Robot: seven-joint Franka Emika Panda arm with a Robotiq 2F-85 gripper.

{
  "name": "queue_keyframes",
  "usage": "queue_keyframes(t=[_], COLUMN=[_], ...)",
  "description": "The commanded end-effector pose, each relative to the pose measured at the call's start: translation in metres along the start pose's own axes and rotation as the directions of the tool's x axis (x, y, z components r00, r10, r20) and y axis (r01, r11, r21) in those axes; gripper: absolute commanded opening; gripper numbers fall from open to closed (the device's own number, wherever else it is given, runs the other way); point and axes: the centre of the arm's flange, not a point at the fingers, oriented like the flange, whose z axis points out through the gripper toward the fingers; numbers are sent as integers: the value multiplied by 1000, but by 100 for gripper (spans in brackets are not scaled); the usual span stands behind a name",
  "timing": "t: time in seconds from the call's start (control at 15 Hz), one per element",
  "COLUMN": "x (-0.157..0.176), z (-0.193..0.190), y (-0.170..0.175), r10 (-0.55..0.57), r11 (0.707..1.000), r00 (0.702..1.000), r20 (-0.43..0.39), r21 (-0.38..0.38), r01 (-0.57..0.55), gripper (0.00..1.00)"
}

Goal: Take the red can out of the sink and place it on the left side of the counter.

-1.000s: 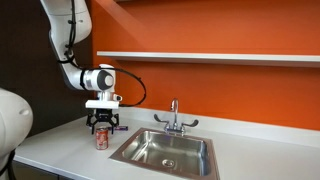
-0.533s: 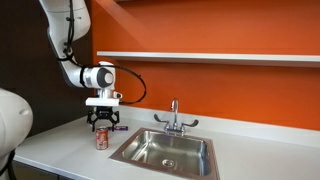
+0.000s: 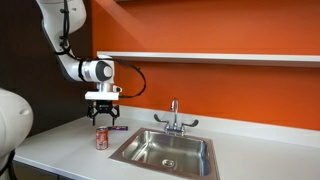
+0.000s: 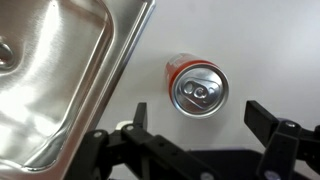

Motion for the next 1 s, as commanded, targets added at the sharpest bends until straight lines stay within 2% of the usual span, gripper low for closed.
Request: queue_keyframes(t=[0.0,0.33,0.93], x=[-5,-5,-16], z=[-22,-31,-60], y=[-7,-6,22], r10=[-2,-1,94], r11=[1000,1000,995], r00=[1000,1000,992], r20=[-4,-20,-82], r21=[-6,-9,-7], r01=[2,1,-95], gripper=[100,100,100])
